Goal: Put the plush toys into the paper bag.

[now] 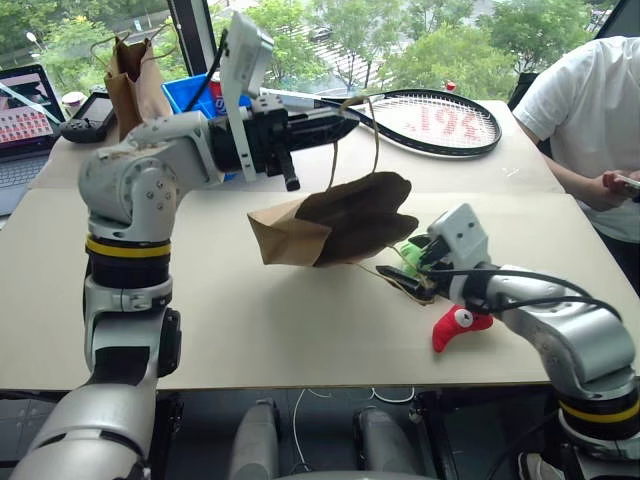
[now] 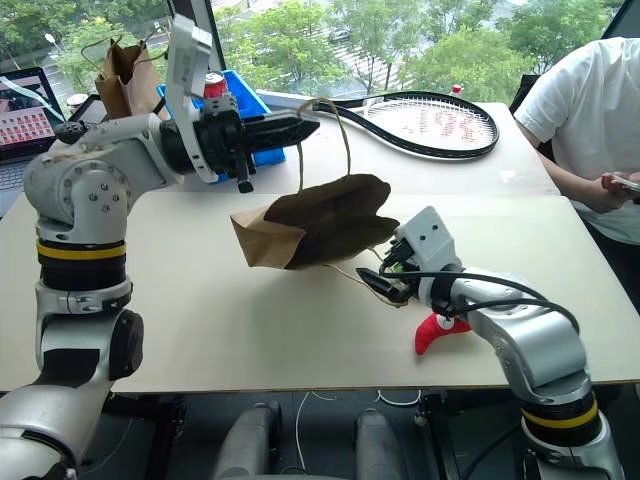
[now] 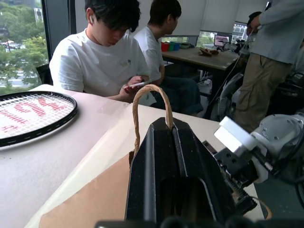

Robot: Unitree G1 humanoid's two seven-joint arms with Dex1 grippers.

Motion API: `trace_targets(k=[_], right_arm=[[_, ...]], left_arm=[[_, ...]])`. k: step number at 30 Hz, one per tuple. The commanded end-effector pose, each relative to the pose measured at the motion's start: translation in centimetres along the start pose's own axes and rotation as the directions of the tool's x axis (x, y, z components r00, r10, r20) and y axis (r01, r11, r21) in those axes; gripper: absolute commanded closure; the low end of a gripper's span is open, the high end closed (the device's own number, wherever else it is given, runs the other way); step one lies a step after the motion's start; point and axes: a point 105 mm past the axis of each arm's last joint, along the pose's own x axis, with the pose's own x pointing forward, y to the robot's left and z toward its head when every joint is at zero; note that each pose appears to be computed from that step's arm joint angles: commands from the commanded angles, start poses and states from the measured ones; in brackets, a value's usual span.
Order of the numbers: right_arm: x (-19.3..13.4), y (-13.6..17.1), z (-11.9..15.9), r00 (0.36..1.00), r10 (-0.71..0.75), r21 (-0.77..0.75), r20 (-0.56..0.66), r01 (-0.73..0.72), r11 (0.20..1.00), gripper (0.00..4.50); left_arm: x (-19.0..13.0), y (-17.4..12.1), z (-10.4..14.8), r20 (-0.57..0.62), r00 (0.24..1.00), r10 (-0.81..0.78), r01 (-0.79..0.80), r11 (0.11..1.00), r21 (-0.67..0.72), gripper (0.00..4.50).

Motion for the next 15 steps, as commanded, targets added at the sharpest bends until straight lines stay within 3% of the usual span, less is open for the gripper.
trace_targets(k=[1,3,5,7,10,15], right_arm=[[1.9,0.7,-0.3,0.999,-0.022,-0.018,0.024,0.022,1.0,0.07],[2.9,1.0,-0.8,1.0,-0.02,-0.012,0.021,0.02,1.0,0.07],[3.7,1.3,-1.5,1.0,-0.012,-0.005,0.011,0.012,1.0,0.07],[3.8,1.0,-2.0,1.0,-0.02,0.005,0.004,0.02,1.0,0.07],[2.6,0.2,-3.3,0.998,-0.041,0.001,-0.046,0.041,0.999,0.07],[0.2,-1.2,-3.2,0.996,-0.08,0.033,-0.036,0.082,0.996,0.07]], left_arm=[[-0.2,-0.8,2.2,0.04,0.999,-0.033,0.031,0.998,0.047,4.5],[-0.3,-1.1,1.6,0.011,0.999,-0.05,0.05,0.997,0.051,4.5],[-0.8,-1.7,-1.1,-0.078,0.994,-0.079,0.083,0.995,0.056,4.5],[-1.4,-1.6,-3.9,-0.111,0.992,-0.065,0.061,0.997,-0.038,4.5],[-2.2,-1.8,-7.4,-0.158,0.987,-0.038,0.018,0.992,-0.128,4.5],[-2.4,-2.2,-10.2,-0.2,0.98,-0.026,-0.008,0.986,-0.165,4.5]])
